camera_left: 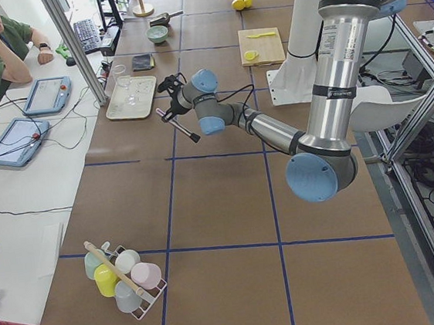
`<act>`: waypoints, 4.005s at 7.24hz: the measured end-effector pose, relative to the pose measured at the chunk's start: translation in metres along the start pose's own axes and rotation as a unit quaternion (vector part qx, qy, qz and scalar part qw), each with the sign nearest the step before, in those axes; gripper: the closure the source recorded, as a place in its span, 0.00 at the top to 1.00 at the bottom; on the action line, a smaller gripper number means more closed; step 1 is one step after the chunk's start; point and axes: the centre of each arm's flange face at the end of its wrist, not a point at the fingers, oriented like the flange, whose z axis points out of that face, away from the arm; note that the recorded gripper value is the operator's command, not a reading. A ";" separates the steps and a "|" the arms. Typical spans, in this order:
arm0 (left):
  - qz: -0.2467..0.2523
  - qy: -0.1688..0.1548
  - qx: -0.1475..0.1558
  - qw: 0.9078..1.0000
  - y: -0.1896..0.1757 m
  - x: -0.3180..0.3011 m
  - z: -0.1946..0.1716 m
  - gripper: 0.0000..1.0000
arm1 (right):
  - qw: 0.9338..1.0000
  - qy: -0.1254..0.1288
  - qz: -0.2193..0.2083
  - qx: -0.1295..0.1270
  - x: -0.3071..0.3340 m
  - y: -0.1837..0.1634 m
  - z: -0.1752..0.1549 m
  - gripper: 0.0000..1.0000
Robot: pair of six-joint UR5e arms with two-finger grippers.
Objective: Squeeze lemon into cup
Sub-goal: 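Lift the muddler with the left gripper and carry it toward the cup, then lower the muddler into the blue cup and stir with the left gripper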
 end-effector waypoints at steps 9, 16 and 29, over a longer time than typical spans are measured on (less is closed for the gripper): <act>-0.080 0.177 0.328 0.925 -0.052 0.230 0.041 0.00 | 1.000 0.002 0.009 0.003 0.008 0.003 -0.003 1.00; -0.073 0.132 0.304 0.941 -0.018 0.286 0.092 0.00 | 1.000 0.003 0.012 0.006 0.011 0.004 -0.006 1.00; -0.070 0.121 0.323 0.936 -0.019 0.322 0.077 0.00 | 1.000 0.003 0.015 0.006 0.014 0.006 -0.006 1.00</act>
